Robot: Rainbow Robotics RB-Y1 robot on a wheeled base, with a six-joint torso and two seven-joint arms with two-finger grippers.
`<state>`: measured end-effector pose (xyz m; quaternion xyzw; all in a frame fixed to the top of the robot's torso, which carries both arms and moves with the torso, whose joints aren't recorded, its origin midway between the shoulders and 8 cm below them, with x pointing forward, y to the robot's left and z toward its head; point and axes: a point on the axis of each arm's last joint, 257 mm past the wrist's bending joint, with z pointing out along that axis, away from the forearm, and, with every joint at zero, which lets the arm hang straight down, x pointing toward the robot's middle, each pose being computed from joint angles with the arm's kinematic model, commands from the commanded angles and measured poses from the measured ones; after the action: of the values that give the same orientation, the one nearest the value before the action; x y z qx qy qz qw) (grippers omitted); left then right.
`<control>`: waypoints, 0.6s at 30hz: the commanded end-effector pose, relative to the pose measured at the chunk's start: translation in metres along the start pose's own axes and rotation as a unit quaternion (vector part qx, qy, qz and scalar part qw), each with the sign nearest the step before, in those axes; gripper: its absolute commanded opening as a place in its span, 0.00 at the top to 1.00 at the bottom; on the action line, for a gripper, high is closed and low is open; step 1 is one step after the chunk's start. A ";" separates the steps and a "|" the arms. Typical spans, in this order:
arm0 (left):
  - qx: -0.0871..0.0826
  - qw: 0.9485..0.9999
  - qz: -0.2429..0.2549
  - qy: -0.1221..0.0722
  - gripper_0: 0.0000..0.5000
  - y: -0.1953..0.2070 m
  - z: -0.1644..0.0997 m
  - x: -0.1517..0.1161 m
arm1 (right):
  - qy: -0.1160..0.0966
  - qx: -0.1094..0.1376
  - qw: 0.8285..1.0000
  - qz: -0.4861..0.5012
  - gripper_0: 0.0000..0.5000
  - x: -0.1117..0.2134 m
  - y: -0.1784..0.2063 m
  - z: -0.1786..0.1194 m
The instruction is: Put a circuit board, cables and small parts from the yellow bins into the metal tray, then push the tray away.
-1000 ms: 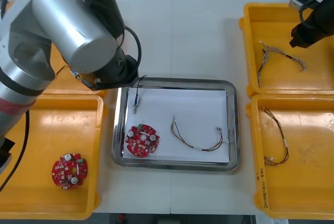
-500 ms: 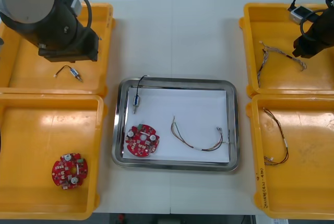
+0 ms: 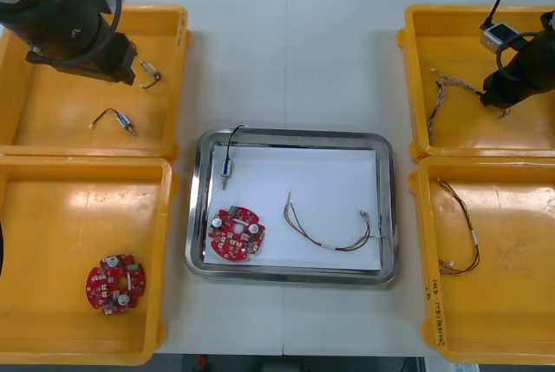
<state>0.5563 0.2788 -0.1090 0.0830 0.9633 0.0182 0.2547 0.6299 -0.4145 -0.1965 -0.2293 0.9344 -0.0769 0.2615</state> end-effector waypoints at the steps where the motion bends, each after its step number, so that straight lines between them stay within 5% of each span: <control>1: -0.007 0.998 -0.006 -0.064 0.00 0.023 -0.023 -0.049 | -0.016 -0.005 1.000 -0.011 0.11 -0.014 0.007 0.000; 18: -0.002 0.991 0.104 -0.089 0.00 0.061 -0.014 -0.082 | -0.022 -0.005 1.000 0.000 0.15 -0.001 0.017 0.023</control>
<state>0.6101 0.3120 -0.1006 0.1909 0.9390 0.0285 0.2848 0.6390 -0.4042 -0.2038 -0.2300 0.9290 -0.0762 0.2797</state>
